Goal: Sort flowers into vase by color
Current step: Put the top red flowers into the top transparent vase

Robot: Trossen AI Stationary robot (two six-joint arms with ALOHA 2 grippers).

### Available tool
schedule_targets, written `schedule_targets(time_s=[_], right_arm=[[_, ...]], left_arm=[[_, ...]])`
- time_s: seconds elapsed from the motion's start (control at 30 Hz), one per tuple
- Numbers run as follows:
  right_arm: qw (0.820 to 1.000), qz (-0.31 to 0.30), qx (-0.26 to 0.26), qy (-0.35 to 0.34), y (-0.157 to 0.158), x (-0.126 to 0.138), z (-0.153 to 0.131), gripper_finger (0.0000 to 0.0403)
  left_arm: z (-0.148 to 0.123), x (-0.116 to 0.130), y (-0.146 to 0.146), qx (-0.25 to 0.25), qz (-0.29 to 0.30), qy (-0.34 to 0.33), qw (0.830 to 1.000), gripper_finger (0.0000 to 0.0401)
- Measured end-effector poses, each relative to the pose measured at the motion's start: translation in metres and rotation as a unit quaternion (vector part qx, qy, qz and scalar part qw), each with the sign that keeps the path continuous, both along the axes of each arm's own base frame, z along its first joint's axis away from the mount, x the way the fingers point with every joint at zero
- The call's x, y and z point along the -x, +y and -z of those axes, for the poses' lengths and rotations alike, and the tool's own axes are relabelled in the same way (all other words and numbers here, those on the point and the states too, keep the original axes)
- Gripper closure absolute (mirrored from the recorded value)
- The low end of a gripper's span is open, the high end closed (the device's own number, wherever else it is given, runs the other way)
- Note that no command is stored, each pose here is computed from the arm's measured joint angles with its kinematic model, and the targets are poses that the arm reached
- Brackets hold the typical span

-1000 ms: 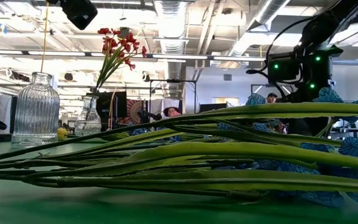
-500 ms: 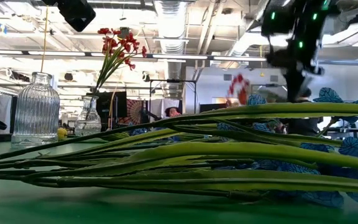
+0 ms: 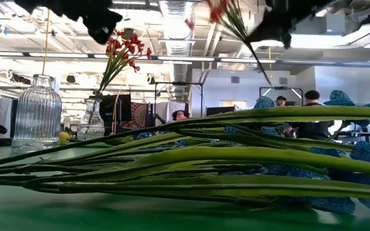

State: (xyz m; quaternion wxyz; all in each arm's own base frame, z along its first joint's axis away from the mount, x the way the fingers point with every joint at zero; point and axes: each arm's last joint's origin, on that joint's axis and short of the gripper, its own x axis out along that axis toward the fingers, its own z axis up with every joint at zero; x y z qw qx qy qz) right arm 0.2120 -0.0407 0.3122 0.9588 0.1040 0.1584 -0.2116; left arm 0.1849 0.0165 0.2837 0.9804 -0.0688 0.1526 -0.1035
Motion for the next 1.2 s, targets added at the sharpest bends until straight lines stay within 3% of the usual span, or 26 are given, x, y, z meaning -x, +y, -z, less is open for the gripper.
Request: schedule_targets(time_s=[0.17, 0.33, 0.57, 0.8, 1.2], right_arm=[[0.994, -0.077, -0.001, -0.079, 0.016, -0.017, 0.004, 0.0378], [0.983, -0.137, 0.007, -0.12, 0.03, -0.04, 0.015, 0.0378], [0.966, -0.204, 0.012, -0.159, 0.045, -0.074, 0.033, 0.0378], [0.95, -0.264, -0.001, -0.166, 0.049, -0.096, 0.056, 0.0378], [0.95, -0.266, -0.015, -0.162, 0.051, -0.135, 0.08, 0.0378]], left_arm=[[0.021, -0.015, -0.002, 0.025, -0.018, -0.108, 0.994, 0.0257], [0.041, -0.029, -0.009, 0.026, -0.054, -0.172, 0.983, 0.0257], [0.06, -0.053, -0.019, 0.018, -0.06, -0.183, 0.981, 0.0257], [0.066, -0.061, -0.018, 0.017, -0.089, -0.201, 0.975, 0.0257], [0.065, -0.061, -0.018, 0.014, -0.096, -0.204, 0.974, 0.0257]])
